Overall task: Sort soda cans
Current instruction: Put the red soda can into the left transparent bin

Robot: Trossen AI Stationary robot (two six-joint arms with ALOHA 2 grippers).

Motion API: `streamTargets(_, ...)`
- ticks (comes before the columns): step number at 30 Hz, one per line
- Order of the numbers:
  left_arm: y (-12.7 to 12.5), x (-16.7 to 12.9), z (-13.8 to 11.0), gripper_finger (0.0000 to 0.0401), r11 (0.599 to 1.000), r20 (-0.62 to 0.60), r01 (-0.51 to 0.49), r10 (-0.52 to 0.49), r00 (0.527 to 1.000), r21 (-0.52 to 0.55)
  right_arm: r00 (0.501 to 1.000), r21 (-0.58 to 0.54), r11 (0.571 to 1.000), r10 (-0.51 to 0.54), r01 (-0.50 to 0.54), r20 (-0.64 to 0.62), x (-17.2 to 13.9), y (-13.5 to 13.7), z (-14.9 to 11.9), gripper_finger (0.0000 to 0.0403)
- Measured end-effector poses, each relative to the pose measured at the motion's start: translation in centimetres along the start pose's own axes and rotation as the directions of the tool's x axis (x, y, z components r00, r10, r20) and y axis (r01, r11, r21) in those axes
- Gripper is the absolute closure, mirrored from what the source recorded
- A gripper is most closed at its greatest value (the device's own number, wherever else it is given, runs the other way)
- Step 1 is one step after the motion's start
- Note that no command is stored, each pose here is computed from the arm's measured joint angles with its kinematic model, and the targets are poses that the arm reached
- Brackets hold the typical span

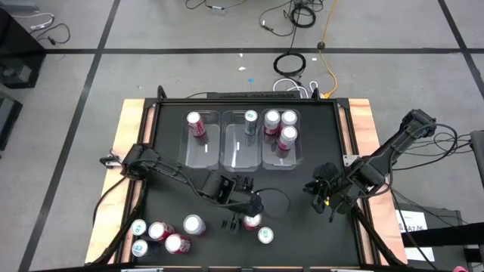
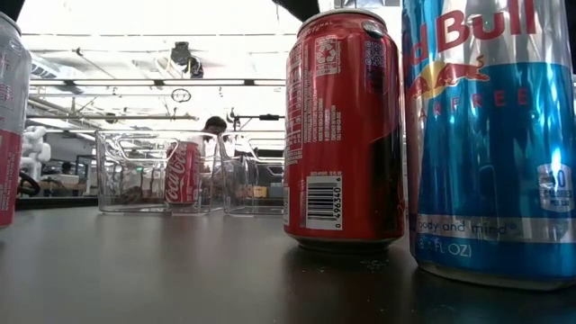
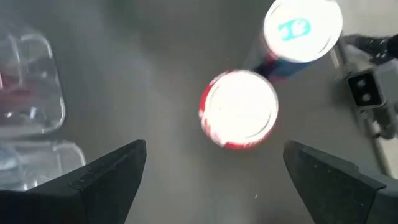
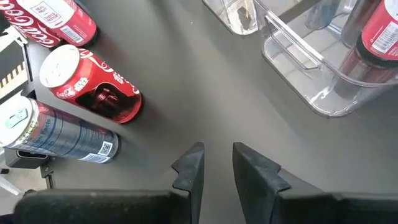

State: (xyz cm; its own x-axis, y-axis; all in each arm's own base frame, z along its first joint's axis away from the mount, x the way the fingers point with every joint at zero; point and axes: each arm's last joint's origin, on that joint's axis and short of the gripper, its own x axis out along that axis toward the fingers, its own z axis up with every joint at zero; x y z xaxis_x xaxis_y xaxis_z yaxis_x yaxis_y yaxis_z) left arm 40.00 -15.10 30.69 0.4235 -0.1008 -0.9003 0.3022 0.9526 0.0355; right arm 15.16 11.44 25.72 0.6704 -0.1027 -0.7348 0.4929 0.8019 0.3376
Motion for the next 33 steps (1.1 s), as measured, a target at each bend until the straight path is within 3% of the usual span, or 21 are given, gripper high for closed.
streamTargets(7, -0.8, 0.5, 0.9, 0.0012, 1.000, 0.084, 0.010, -0.011, 0.996, 0.011, 1.000, 0.000, 1.000, 0.000, 0.000, 0.000, 0.0, 0.0, 0.0, 0.0328)
streamTargets(15, -2.2, 3.7, 0.7, 0.0012, 0.998, 0.011, 0.020, -0.021, 1.000, 0.059, 1.000, 0.000, 1.000, 0.001, -0.001, -0.003, 0.0, 0.0, 0.0, 0.0328)
streamTargets(33, -2.5, 8.6, 0.1, 0.0012, 0.998, -0.087, 0.013, -0.007, 0.996, 0.068, 1.000, 0.000, 1.000, 0.002, -0.002, -0.005, 0.0, 0.0, 0.0, 0.0328)
